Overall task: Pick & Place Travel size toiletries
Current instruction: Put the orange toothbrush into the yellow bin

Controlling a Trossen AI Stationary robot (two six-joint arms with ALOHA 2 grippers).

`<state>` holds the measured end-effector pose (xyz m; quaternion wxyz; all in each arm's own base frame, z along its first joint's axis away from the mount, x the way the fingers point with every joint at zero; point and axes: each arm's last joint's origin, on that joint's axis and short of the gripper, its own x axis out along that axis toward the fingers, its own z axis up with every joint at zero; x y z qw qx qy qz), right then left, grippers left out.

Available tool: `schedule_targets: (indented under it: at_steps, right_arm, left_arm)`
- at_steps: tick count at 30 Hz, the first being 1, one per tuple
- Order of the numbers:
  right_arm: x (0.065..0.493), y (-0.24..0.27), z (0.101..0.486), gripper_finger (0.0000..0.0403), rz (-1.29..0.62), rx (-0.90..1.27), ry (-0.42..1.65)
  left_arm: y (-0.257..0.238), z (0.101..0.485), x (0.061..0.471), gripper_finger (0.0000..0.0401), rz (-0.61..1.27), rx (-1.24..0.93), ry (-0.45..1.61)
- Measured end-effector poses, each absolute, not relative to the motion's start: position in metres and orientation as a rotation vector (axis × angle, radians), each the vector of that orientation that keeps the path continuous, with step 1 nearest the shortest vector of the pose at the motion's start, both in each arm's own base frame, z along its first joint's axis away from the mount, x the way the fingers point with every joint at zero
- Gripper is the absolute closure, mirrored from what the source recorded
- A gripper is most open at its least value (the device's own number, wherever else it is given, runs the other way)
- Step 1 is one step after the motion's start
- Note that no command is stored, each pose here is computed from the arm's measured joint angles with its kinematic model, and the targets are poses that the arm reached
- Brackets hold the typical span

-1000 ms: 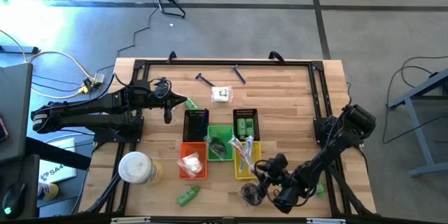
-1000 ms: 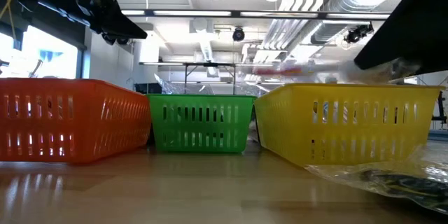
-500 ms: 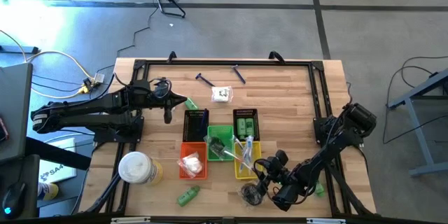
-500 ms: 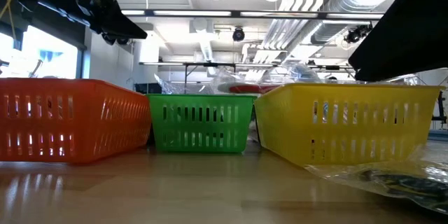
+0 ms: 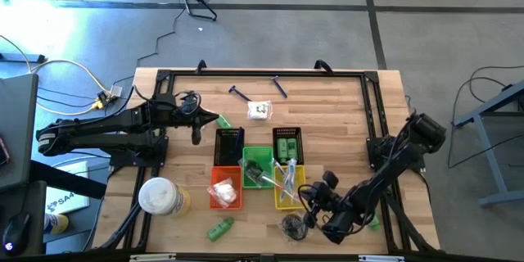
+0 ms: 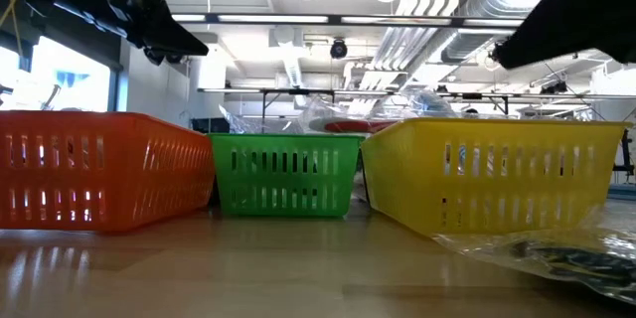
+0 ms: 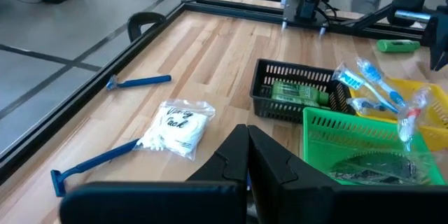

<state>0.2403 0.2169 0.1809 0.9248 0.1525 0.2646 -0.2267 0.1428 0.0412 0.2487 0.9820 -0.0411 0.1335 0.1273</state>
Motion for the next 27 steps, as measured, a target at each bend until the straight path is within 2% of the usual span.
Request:
schedule_targets:
  at_steps: [13,27]
  right_arm:
    - [0.245,0.196,0.203,0.0401,-0.452,0.158,0.553]
    - [0.268,0.159,0.21,0.0401,-0.407,0.099,0.701]
  left_arm:
    - [0.04,0.249,0.143,0.0401,0.225,-0.107,0.266]
    - [0.04,0.249,0.143,0.0401,0.226,-0.107,0.266]
